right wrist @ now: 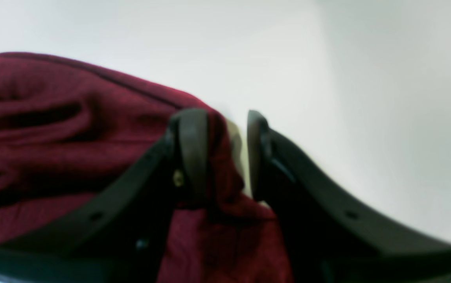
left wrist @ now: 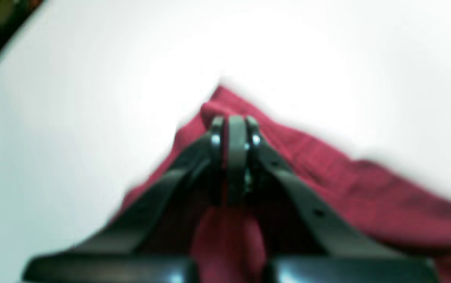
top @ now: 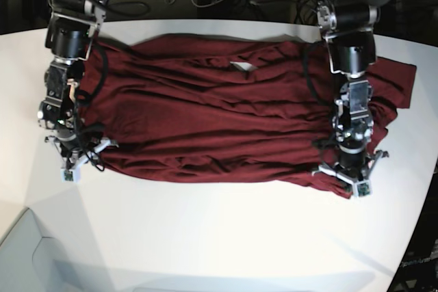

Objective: Layout the t-shirt on the table in an organized manner, then fold the t-shirt properly
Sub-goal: 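Slide the left gripper along the shirt's side toward its hem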

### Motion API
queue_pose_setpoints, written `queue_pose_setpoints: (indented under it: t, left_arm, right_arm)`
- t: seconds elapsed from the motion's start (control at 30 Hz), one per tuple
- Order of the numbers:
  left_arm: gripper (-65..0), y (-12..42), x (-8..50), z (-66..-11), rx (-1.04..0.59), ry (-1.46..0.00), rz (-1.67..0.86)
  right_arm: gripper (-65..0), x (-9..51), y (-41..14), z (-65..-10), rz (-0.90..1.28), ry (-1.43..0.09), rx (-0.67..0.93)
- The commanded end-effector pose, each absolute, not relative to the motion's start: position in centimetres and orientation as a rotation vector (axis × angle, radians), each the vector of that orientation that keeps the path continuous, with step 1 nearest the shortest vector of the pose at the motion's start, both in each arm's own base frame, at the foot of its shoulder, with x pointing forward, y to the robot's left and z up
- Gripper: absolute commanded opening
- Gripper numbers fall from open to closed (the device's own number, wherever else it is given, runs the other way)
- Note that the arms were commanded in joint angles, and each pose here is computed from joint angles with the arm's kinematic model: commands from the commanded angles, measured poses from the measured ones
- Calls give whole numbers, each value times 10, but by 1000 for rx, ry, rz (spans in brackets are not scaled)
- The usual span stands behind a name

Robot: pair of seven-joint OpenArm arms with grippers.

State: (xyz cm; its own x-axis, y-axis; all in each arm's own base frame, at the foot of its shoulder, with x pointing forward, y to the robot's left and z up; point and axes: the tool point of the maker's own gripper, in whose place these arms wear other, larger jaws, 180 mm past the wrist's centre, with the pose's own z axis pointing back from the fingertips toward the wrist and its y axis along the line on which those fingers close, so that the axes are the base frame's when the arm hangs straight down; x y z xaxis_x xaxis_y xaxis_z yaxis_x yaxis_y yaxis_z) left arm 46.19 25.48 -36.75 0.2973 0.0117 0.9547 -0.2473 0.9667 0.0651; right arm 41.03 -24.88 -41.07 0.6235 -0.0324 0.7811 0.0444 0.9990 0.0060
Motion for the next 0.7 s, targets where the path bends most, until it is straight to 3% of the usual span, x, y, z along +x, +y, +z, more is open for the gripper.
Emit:
queue_pose_setpoints:
  t: [0.0, 0.2, 0.67]
  left_arm:
    - [-649, 261, 476, -335, 233, -1351, 175]
    - [-649, 250, 498, -305, 214, -1415, 181]
    - [-649, 234, 565, -296, 122, -1313, 224]
  right_arm:
    - [-463, 426, -257, -387, -48, -968, -30]
    - [-463, 426, -257, -387, -48, -968, -30]
    - [-456, 447, -268, -359, -53, -1029, -49]
